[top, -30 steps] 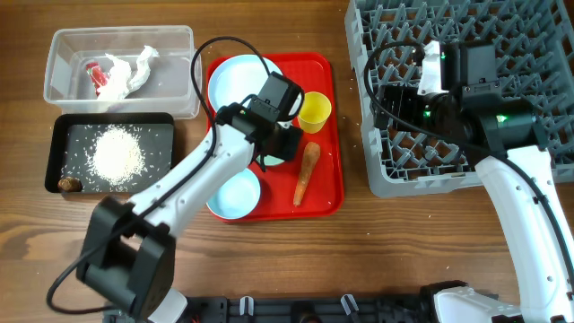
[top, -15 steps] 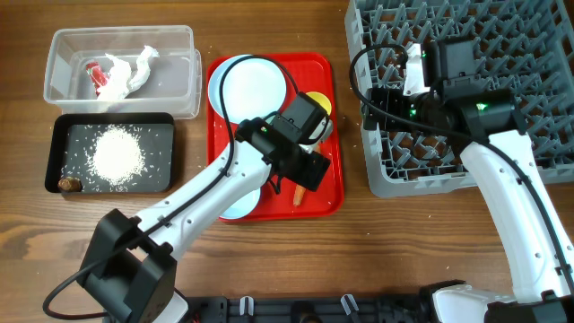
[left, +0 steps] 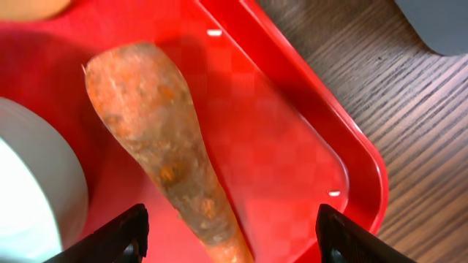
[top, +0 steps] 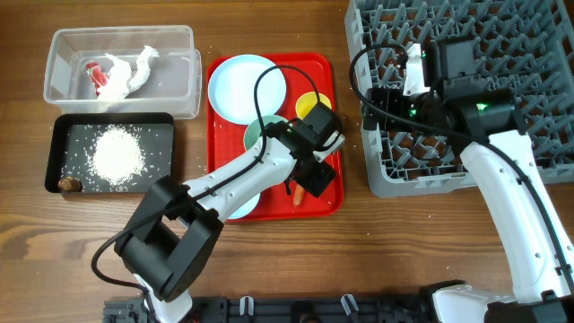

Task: Sort waste into correct bins and load items into the dishwasher rack
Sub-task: 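Grasp the carrot on the red tray with the left gripper, then carry the carrot left and lower it onto the black tray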

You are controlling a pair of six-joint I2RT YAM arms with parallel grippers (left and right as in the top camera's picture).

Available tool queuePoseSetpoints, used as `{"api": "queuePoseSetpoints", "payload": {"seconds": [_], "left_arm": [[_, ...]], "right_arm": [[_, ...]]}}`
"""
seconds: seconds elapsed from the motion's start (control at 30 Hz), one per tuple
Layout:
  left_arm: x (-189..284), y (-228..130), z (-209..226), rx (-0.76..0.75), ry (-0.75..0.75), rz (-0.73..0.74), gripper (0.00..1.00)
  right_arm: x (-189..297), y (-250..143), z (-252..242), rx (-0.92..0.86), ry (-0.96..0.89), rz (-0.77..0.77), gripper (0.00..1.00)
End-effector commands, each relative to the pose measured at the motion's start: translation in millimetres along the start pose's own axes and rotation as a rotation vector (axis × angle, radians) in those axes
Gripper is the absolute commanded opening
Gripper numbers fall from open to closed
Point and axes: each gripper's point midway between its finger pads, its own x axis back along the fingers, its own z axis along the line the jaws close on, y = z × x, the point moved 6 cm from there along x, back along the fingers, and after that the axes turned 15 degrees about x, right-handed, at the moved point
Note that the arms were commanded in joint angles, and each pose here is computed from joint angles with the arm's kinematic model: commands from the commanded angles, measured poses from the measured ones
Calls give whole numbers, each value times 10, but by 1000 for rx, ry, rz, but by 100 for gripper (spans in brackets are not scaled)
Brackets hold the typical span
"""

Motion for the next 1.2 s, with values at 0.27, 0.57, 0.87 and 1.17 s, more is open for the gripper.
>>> {"api": "queuePoseSetpoints", "payload": {"seconds": [0.27,0.57,0.87,1.17], "left_arm": [[-456,-43,159,-180,100,66,49],[-263,28,64,-161,90,28,4],[921,331,-76,-41,36,-194,4],[1809,-71,1588,523,263,-233,4]], "right_arm": [[20,54,12,-3,2,-14,100],[20,69,11,-1,1,-21,100],[21,83,12,0,1,-29,100],[21,92,11,1,1,-34,100]]}}
